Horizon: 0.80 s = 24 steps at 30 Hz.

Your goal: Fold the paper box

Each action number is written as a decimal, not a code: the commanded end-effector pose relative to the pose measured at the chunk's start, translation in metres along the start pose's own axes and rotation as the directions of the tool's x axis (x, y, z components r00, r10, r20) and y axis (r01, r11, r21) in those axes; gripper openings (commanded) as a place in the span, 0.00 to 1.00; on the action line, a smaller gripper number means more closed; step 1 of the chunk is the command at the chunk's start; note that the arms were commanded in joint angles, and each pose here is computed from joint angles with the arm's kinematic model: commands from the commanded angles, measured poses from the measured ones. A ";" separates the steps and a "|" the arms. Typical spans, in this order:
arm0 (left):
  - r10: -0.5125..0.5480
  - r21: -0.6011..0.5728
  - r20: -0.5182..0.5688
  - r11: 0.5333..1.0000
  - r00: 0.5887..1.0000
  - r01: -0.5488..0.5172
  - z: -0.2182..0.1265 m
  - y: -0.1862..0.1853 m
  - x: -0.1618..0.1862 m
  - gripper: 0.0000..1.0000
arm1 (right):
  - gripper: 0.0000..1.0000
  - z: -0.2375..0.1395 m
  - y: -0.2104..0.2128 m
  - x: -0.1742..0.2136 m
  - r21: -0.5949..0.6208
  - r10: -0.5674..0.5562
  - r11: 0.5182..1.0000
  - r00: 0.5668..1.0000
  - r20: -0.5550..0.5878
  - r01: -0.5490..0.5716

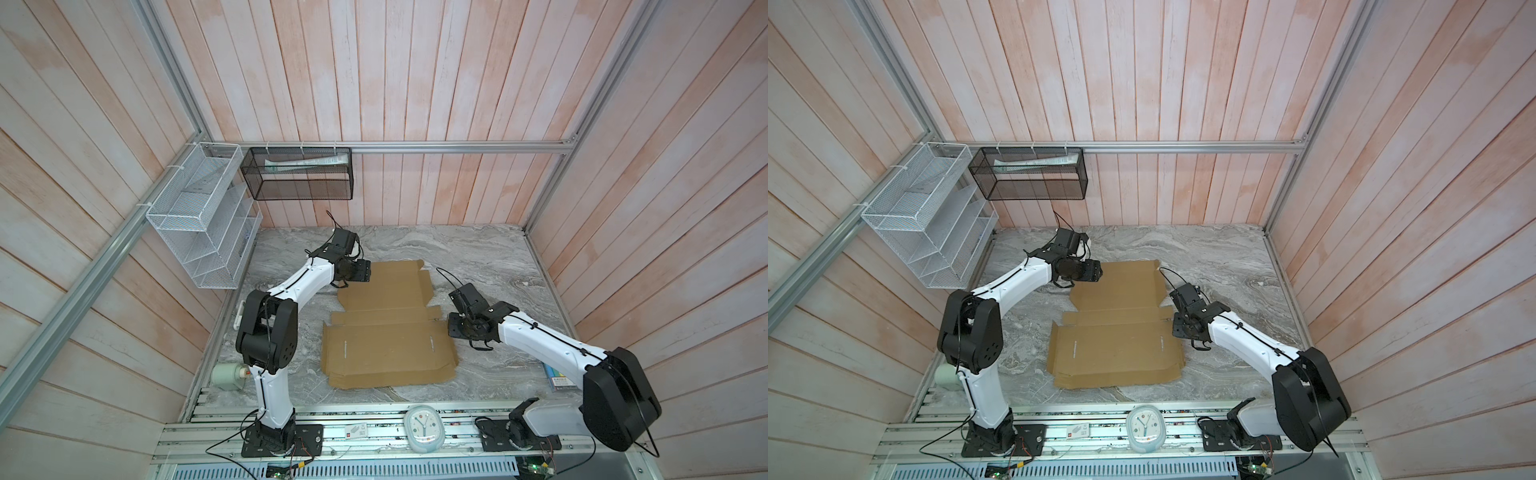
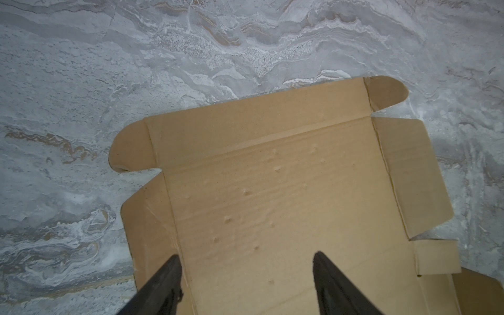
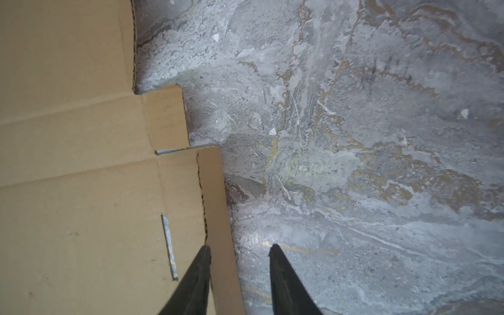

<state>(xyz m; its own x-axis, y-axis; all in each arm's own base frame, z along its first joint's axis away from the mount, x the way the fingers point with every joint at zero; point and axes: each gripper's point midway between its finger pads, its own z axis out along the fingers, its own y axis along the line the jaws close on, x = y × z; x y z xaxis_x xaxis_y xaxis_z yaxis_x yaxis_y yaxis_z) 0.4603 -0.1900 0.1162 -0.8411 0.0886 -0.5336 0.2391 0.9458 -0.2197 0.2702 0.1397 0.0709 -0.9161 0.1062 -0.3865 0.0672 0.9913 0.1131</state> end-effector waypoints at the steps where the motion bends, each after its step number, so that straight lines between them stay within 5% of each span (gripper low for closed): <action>1: -0.013 -0.008 0.009 1.000 1.000 0.013 -0.007 0.004 0.001 0.77 | 0.37 0.011 0.002 0.009 -0.014 -0.040 0.999 0.998 -0.049 0.039; 24: -0.069 0.012 0.017 0.998 0.997 0.069 -0.009 0.015 0.010 0.77 | 0.41 -0.010 0.024 -0.012 -0.086 -0.065 0.994 0.998 -0.005 0.064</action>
<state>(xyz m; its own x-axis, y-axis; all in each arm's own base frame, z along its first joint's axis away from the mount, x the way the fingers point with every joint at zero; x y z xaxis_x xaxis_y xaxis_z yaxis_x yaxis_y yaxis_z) 0.4520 -0.1713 0.1011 -0.8631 0.0391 -0.5035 0.1826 0.9537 -0.2389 0.2812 0.1588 0.0833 -0.9166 0.0598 -0.3954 -0.0066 0.9864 0.1645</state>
